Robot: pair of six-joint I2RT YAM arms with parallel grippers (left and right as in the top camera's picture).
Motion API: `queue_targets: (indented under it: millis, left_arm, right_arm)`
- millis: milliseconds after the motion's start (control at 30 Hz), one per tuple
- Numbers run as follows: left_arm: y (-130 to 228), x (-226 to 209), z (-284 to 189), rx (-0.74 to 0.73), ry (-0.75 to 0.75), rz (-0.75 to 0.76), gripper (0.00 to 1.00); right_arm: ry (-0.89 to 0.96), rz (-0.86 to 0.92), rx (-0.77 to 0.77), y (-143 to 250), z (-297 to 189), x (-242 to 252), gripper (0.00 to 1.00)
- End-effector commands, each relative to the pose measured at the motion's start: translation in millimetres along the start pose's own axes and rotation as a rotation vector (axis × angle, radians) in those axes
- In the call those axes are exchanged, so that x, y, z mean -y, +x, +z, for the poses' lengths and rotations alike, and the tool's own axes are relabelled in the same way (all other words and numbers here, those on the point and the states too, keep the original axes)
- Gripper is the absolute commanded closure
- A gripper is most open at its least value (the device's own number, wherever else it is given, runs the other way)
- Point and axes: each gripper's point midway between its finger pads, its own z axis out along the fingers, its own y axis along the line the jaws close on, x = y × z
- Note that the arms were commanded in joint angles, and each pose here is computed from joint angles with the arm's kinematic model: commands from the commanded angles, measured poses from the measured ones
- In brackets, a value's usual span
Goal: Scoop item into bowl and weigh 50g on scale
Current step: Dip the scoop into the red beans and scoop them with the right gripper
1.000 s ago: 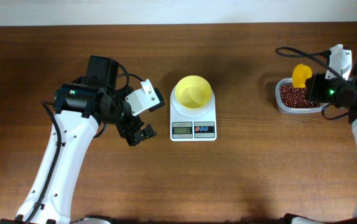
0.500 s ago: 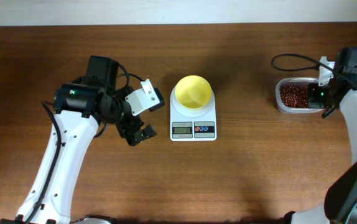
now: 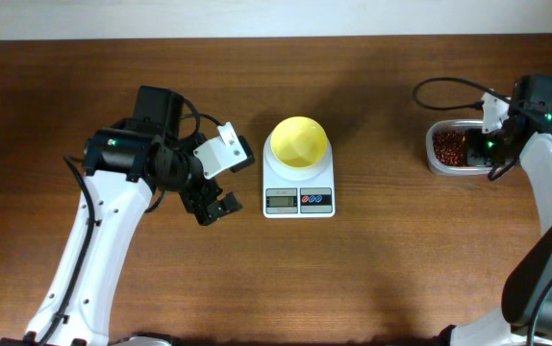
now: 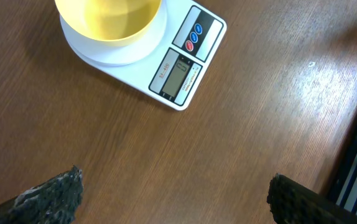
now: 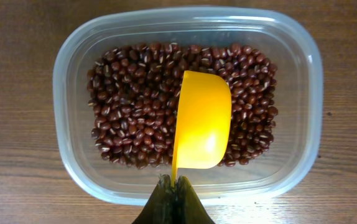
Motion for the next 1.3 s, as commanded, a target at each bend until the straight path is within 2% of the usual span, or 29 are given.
queue_targets:
  millis: [0,200,633,833,1100,1267]
  left_arm:
    - [1,1,1,0.003,0.010,0.008,0.01]
    - [1,1,1,0.003,0.010,0.008,0.01]
    - [1,1,1,0.004,0.010,0.008,0.01]
    - [1,1,1,0.003,0.010,0.008,0.01]
    - [1,1,1,0.004,0.010,0.008,0.01]
    - [1,1,1,0.004,0.010,0.008,0.01]
  right_arm:
    - [-0.052,-0.003,-0.016,4,4,-10,0.96]
    - [-0.155,0.000,-0.001,2,2,-27,0.96]
    - [-0.166,0.070,-0.045,16,14,-29,0.96]
    - [-0.156,0.251,-0.083,22,35,-9,0.96]
    - [-0.220,0.328,-0.071,23,32,-2,0.96]
    - [-0.231,0.458,-0.113,29,31,-6,0.96]
